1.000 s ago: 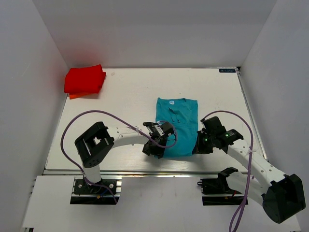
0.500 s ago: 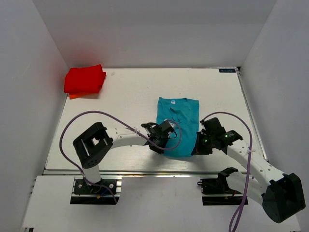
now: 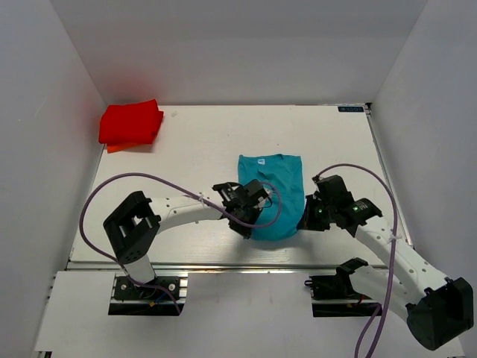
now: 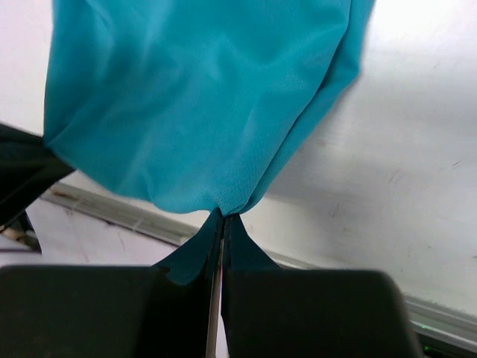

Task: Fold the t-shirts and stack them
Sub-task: Grab one side of the 2/3 rectangular tshirt with both arms, then fold the long partially folded tshirt into a neat square

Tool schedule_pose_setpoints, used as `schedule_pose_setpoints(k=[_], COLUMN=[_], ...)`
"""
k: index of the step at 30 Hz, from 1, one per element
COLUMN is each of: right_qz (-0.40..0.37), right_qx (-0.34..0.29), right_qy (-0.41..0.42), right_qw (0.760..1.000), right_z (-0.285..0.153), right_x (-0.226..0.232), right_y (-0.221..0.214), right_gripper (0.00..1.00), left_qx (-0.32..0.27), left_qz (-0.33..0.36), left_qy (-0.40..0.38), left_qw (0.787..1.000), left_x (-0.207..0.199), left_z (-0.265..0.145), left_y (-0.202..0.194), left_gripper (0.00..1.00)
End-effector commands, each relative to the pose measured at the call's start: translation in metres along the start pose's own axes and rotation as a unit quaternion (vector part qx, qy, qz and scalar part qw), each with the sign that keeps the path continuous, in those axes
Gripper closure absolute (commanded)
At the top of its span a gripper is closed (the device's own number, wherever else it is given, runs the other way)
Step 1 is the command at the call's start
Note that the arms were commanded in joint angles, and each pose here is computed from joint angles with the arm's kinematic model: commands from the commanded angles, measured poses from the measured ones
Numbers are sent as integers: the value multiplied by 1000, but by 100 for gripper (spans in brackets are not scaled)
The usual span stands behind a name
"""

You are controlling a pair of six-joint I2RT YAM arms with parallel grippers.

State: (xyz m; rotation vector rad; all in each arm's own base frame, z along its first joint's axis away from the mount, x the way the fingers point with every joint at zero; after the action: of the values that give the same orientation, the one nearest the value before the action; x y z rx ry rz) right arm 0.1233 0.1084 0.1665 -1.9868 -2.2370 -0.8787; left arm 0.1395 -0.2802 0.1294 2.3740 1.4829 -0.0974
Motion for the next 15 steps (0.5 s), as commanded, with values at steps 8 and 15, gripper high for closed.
schedule_pose_setpoints(k=[8, 15], right_qz=[15, 26], right_qx=[-137, -186], right_qy=[-95, -143], right_qw=[986, 972], right_z=[-18, -24], right_x=[7, 7], right_y=[68, 109], right_gripper=[100, 100], left_qx=[-92, -90], left_qz=[-62, -132], left_qy=[40, 52], left_qw=[993, 986], left_x=[-4, 21], left_z=[-65, -58], left_y=[75, 114], left_gripper=[100, 100])
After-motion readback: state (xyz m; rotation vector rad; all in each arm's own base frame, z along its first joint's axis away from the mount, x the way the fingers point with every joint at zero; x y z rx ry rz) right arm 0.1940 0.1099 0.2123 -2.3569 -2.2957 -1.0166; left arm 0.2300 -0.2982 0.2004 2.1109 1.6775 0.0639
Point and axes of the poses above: each gripper's point midway between its finger pads, its own z axis out along the fingers, its own x axis along the line the jaws close on, y = z × x, the point moved 9 cm from there along -z, back along the fingers, and after that the axes turned 7 degrees about -z, right-handed, at the moved point
